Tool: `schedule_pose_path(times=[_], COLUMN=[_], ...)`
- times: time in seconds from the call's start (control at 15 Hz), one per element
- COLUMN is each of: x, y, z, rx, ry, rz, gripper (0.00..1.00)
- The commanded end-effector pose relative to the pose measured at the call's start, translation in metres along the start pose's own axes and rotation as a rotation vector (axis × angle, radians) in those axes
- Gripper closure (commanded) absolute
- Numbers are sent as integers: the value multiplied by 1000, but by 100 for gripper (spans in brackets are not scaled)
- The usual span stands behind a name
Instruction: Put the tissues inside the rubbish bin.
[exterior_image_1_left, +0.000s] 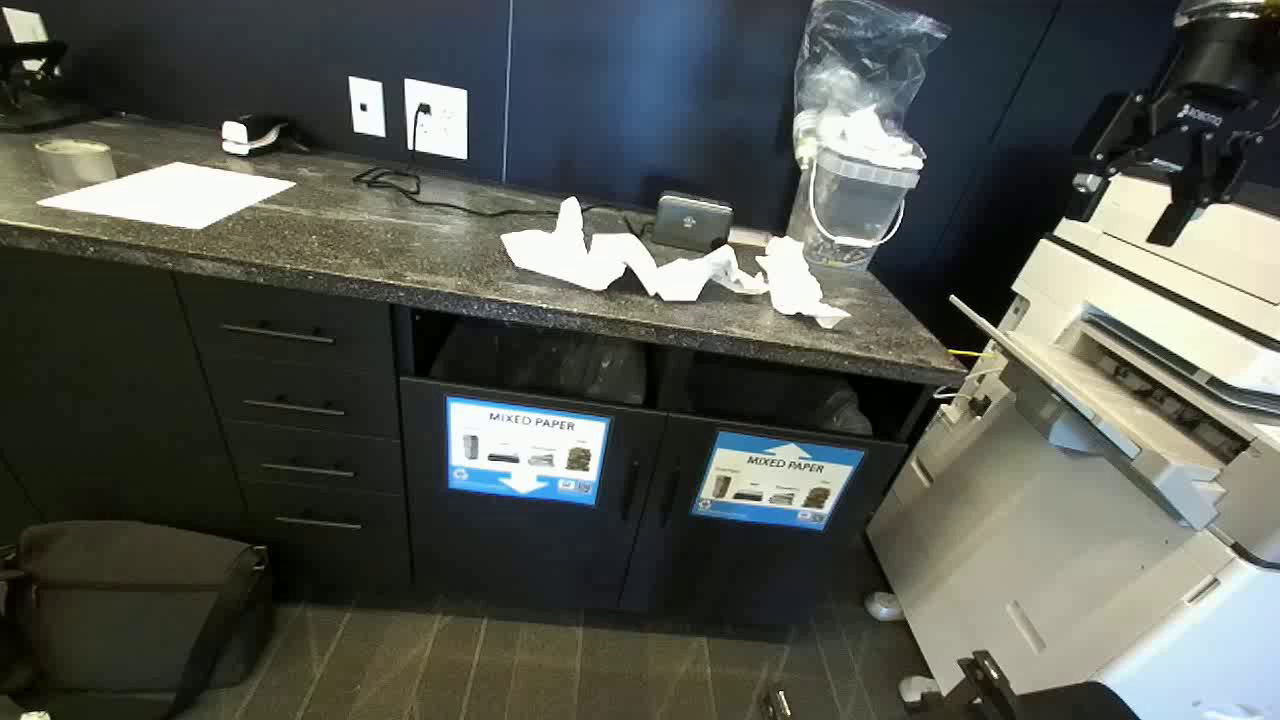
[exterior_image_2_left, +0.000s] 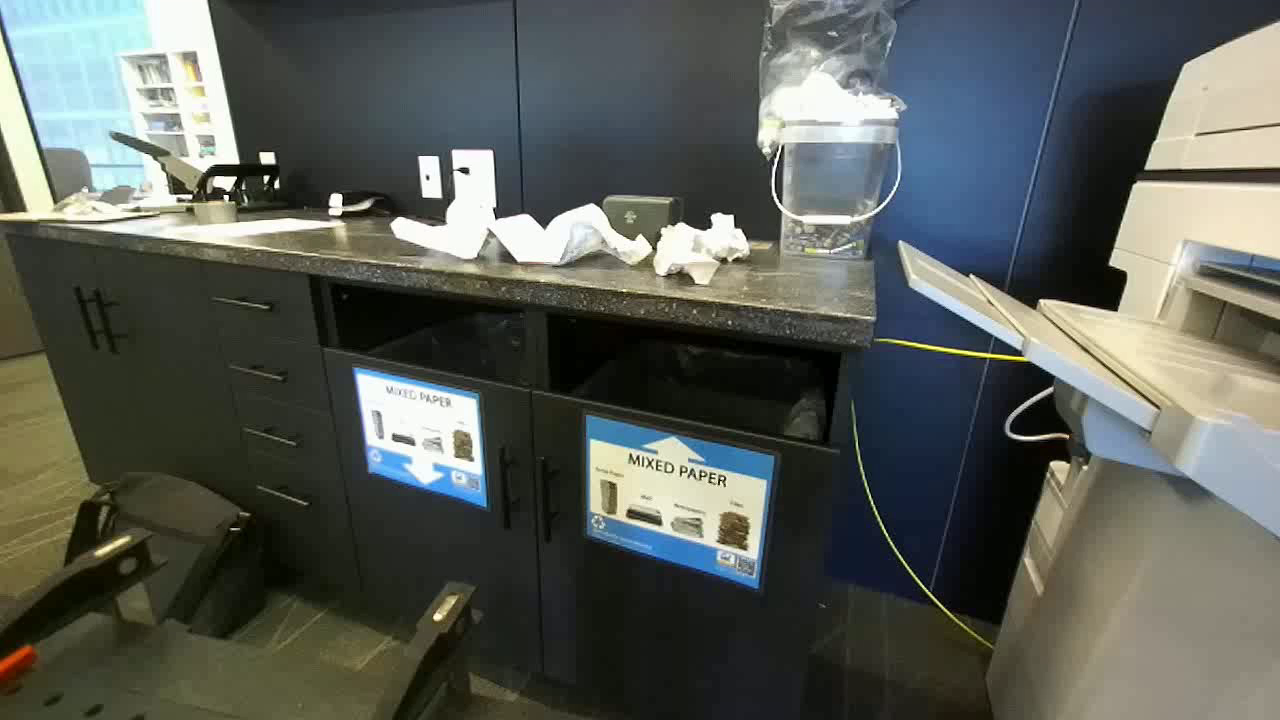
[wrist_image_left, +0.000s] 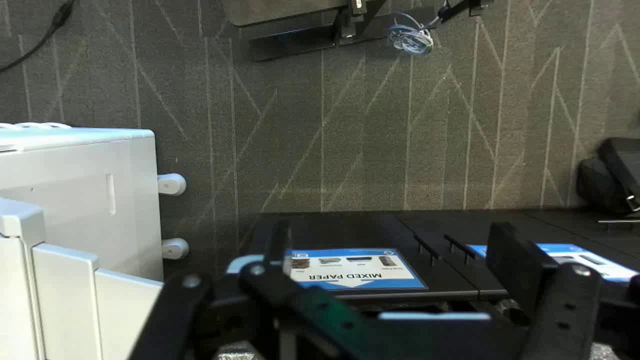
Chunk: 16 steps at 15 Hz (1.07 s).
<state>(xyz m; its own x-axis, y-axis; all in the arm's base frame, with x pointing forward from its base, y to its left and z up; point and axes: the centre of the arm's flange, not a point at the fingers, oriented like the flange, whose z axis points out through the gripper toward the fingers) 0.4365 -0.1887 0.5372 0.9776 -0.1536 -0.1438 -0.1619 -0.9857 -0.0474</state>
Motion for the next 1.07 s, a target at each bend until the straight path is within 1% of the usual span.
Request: schedule_pose_path(times=[0.0, 0.2, 0.27, 0.4, 0.67, 0.73, 0.8, 1.0], x=[0, 0, 3, 18, 60, 77, 87, 133], y=[0, 0, 0, -1, -10, -14, -17, -32], z=[-2, -5, -5, -4, -1, 2, 5, 17], rx=[-1, -2, -6, -32, -81, -89, -97, -126], ry=[3, 10, 15, 42, 111, 128, 142, 163], rz=[0, 0, 6, -21, -83, -109, -131, -235], gripper=[0, 0, 0, 0, 0, 0, 0, 0])
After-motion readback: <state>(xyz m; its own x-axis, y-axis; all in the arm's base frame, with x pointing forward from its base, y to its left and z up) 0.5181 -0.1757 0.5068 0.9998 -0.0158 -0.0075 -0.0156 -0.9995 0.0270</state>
